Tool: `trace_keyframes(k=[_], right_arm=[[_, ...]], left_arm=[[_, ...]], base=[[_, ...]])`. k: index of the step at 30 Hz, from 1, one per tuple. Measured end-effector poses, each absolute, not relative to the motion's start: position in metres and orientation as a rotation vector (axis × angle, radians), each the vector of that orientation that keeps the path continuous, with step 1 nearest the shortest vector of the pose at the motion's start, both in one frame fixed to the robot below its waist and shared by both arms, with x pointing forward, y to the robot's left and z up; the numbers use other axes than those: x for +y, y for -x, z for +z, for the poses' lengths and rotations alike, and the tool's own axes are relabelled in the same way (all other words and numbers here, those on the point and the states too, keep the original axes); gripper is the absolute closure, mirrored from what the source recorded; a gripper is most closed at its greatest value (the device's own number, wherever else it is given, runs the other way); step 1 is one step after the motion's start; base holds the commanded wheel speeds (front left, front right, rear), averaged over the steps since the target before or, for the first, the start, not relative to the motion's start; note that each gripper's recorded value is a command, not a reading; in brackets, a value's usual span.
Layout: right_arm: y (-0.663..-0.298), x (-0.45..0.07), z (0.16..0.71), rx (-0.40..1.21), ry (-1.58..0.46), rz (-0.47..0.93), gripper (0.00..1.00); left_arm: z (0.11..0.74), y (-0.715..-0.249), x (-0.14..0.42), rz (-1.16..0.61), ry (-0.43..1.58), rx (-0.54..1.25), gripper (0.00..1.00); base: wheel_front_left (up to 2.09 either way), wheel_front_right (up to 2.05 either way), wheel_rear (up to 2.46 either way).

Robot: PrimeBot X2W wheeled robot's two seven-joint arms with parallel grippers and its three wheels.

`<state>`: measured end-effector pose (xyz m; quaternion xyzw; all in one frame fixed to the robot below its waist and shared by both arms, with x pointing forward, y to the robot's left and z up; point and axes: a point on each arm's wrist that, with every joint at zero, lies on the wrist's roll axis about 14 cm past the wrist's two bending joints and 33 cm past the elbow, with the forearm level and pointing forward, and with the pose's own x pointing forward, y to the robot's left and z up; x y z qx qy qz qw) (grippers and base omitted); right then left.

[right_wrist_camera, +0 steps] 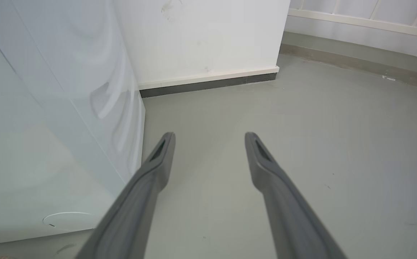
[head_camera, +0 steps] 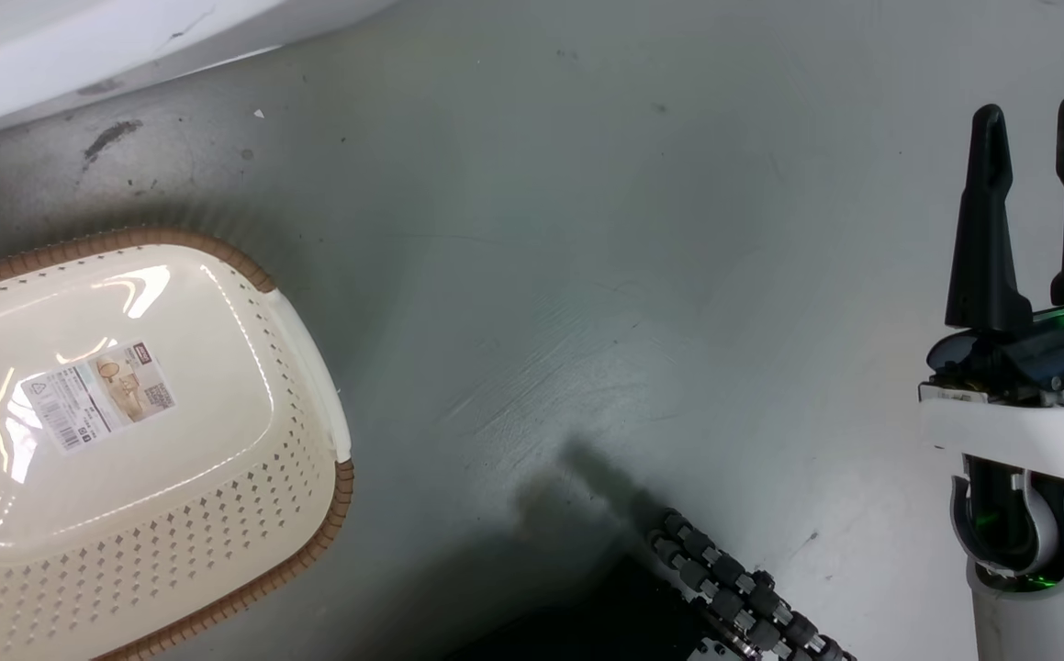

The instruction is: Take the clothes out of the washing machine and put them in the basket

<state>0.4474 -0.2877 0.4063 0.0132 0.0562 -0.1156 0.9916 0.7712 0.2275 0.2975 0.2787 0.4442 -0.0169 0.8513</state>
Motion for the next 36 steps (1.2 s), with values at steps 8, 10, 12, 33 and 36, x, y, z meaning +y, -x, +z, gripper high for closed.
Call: trace_keyframes(k=[8,10,12,33,36], right_arm=[[-0.45,-0.289,0.4,0.12,-0.019,-0.232,0.0],[-0.453,-0.287,0.4,0.115,-0.017,-0.224,0.0],[-0.457,-0.283,0.4,0.11,-0.018,-0.21,0.0],[-0.466,-0.267,0.424,0.05,0.057,-0.145,0.0],[-0.466,-0.261,0.436,0.022,0.06,-0.131,0.0]], left_arm=[[0.287,-0.771,0.231,-0.058,-0.559,0.93,1.0],[0.286,-0.771,0.231,-0.062,-0.554,0.924,1.0],[0.287,-0.774,0.23,-0.067,-0.551,0.901,1.0],[0.381,-0.764,0.199,-0.15,-0.317,0.448,1.0],[0.392,-0.746,0.195,-0.166,-0.292,0.392,1.0]], base=[[0.0,0.0,0.0],[0.0,0.0,0.0],[0.0,0.0,0.0],[0.0,0.0,0.0],[0.0,0.0,0.0]])
